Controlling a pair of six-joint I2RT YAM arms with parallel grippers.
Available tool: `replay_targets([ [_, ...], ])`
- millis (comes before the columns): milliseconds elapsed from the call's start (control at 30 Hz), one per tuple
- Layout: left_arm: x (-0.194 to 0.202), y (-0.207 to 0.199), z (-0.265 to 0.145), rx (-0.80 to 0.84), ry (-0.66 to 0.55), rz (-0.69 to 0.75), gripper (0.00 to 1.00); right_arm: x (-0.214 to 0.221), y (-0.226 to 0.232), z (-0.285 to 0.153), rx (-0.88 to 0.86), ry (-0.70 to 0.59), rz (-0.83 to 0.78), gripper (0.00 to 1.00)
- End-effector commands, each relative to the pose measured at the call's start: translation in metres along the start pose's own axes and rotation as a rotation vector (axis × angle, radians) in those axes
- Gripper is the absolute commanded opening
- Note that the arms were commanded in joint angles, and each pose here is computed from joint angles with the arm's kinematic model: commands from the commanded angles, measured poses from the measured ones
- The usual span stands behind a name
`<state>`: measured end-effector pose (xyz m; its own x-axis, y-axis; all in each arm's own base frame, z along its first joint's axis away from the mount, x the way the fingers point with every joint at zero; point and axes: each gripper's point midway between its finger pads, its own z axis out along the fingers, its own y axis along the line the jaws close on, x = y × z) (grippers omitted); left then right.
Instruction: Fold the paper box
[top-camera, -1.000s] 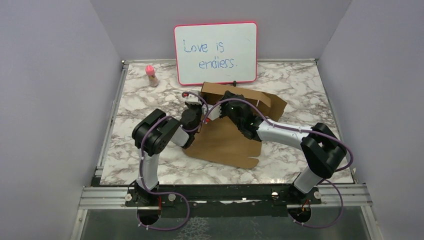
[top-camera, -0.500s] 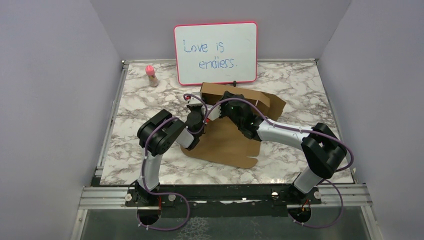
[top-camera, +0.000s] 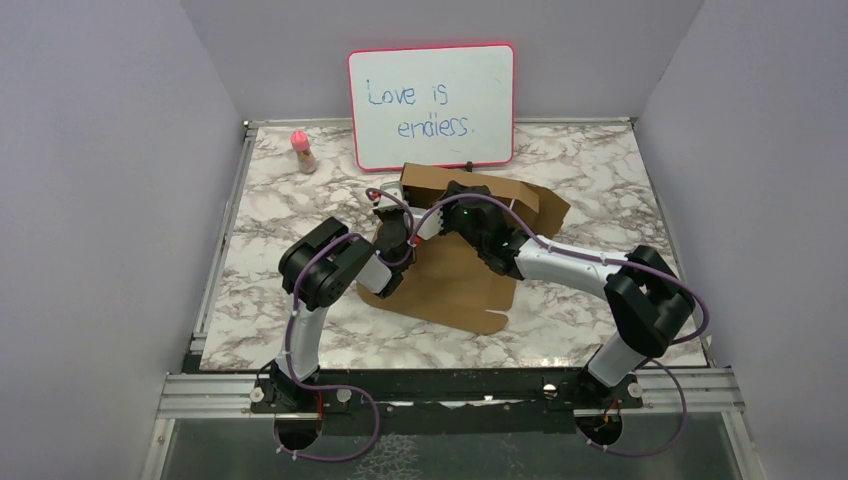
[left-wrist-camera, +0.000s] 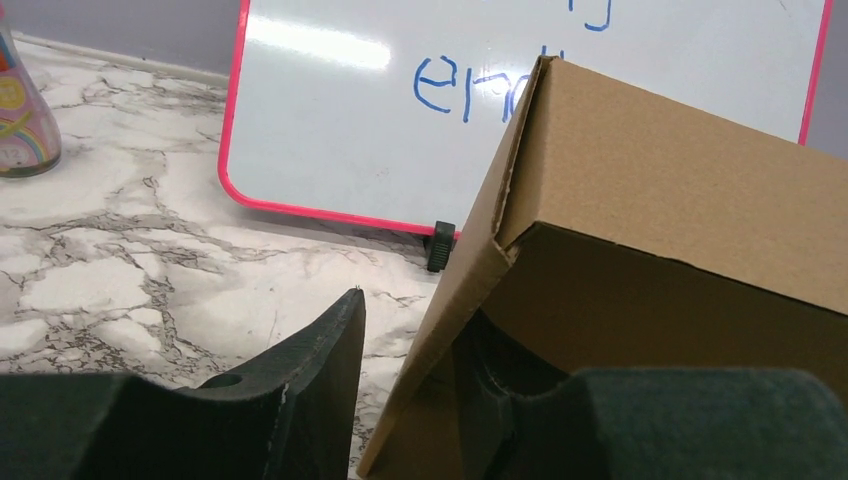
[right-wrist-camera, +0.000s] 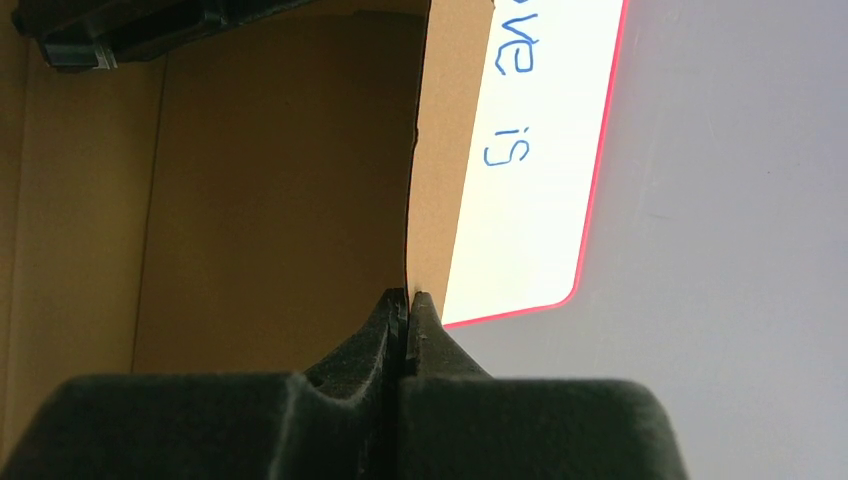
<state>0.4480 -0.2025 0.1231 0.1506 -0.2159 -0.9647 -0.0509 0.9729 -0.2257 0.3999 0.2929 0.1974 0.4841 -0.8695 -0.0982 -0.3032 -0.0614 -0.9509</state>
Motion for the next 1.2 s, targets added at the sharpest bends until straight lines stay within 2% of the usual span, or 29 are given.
replay_targets([
  [0,-0.014,0.031,0.005,-0.227,-0.054,0.031,0.37,-0.008,0.055,-0.001,-0.183,0.006,0.040,0.01],
  [233,-0.014,0.046,0.000,-0.325,-0.043,0.027,0.32,-0.011,0.053,0.005,-0.169,0.003,0.039,0.01],
  [333,-0.017,0.039,0.001,-0.286,-0.042,0.004,0.32,-0.012,0.054,0.007,-0.174,0.002,0.044,0.01],
  [633,-0.025,0.031,-0.014,-0.172,-0.025,-0.050,0.56,-0.017,0.039,0.011,-0.124,-0.018,0.045,0.04],
  [800,-0.048,0.033,-0.032,-0.115,-0.022,-0.078,0.62,-0.017,0.032,0.013,-0.093,-0.017,0.042,0.09],
  [967,-0.059,0.035,-0.054,-0.051,0.062,-0.090,0.71,-0.020,0.021,0.010,-0.044,-0.039,0.041,0.17],
  [1167,-0.062,0.045,-0.096,0.032,0.181,-0.170,0.77,-0.023,0.013,0.005,-0.009,-0.062,0.057,0.28],
])
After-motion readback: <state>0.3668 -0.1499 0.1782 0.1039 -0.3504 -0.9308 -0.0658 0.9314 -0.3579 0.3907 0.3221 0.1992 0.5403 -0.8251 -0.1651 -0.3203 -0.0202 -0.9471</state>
